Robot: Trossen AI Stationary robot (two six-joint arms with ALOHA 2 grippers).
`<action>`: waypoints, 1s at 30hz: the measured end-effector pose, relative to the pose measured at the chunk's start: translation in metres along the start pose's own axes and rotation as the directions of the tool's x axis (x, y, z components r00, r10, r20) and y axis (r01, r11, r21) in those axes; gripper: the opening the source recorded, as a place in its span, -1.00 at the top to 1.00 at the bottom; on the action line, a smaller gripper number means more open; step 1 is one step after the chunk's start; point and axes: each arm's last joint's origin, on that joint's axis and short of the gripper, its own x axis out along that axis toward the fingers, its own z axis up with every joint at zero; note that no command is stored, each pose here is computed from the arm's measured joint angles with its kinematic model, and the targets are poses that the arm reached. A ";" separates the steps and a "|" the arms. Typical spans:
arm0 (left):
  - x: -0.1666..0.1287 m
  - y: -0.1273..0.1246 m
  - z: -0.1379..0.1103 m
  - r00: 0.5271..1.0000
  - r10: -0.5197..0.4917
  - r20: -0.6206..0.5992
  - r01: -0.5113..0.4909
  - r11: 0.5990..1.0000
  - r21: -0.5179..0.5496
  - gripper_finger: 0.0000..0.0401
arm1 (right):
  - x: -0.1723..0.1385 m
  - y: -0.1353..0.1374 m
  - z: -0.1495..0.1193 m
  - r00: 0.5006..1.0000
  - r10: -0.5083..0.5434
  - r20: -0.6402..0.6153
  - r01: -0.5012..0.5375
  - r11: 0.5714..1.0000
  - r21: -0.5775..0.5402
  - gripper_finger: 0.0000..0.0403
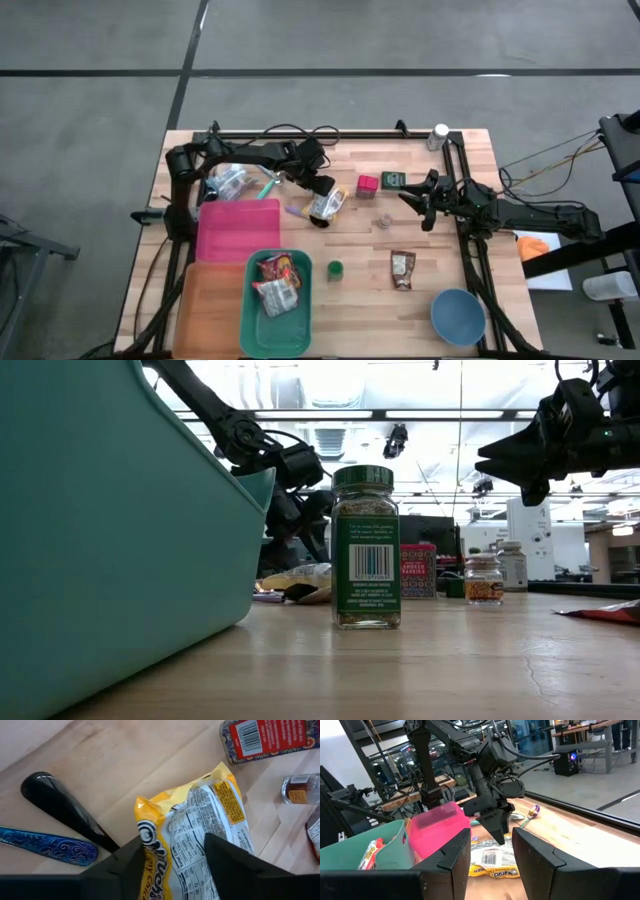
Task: Pick & Place Food Item
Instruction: Put the yellow noodle pack into the green bin
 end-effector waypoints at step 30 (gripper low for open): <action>-0.014 -0.009 0.006 0.997 -0.042 0.060 0.039 0.998 0.057 1.00 | 0.000 0.000 0.000 1.000 0.000 0.000 0.000 1.000 0.000 0.29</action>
